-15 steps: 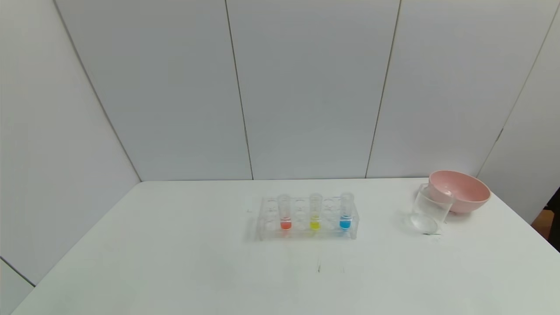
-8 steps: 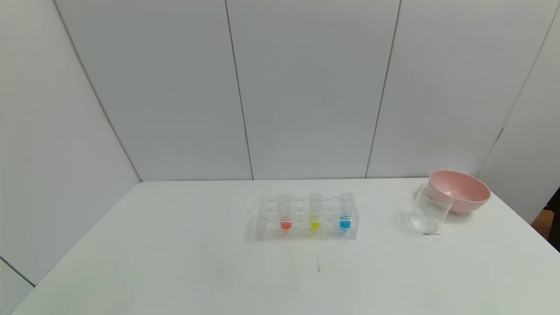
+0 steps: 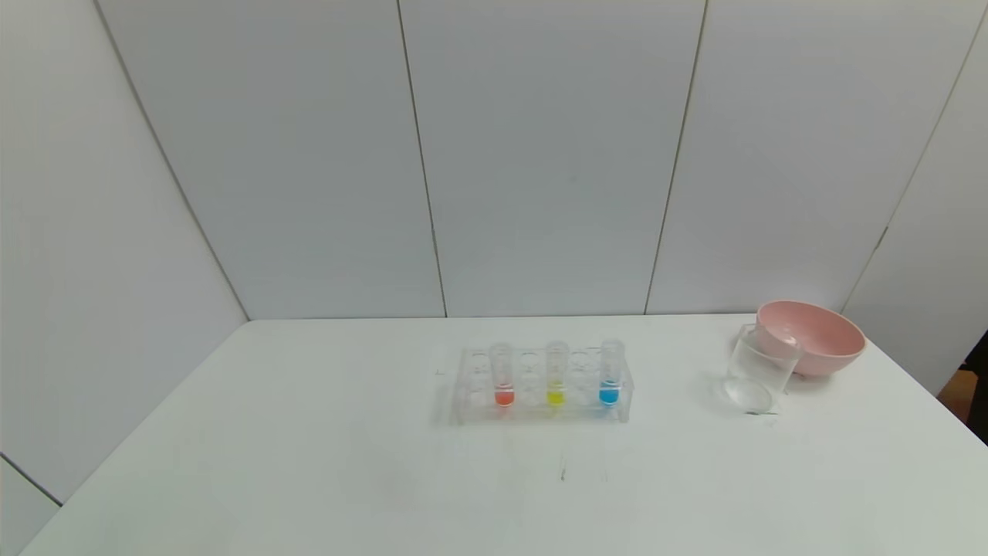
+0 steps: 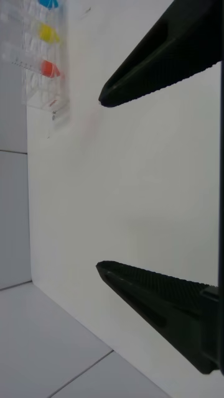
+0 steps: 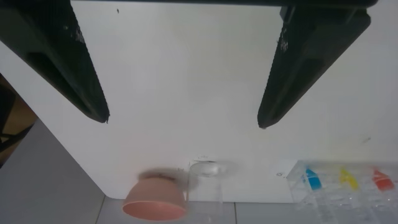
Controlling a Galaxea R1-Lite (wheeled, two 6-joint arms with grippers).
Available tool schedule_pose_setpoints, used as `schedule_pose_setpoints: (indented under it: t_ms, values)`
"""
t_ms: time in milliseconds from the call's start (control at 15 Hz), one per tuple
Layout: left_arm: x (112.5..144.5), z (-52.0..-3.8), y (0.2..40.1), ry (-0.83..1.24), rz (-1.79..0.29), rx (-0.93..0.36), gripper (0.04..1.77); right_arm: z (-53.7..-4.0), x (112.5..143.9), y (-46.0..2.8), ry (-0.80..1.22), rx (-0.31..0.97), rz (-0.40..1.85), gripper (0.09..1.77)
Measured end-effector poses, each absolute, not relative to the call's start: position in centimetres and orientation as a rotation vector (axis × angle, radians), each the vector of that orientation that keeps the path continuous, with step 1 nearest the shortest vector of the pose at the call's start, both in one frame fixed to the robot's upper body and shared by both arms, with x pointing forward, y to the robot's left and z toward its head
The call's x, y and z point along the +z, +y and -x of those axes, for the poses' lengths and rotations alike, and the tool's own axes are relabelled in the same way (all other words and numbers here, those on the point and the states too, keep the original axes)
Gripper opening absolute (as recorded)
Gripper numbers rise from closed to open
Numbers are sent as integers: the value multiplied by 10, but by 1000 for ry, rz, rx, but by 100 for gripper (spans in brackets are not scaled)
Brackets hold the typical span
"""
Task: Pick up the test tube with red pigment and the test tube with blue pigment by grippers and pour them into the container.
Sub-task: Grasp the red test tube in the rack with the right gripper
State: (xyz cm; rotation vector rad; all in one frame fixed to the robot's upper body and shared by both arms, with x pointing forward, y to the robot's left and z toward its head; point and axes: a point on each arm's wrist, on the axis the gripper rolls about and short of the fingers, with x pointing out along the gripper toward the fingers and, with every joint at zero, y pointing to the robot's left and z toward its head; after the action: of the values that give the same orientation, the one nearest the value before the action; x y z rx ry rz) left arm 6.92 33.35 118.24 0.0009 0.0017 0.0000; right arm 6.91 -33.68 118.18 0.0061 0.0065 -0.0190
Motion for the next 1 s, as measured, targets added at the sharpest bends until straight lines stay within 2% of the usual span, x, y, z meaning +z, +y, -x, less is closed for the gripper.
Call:
schedule_pose_setpoints:
  t_ms: [1000]
  values:
    - [1182,-69,334,2,-1,0,176,-68,1189,-337,-18,-18,-17,171]
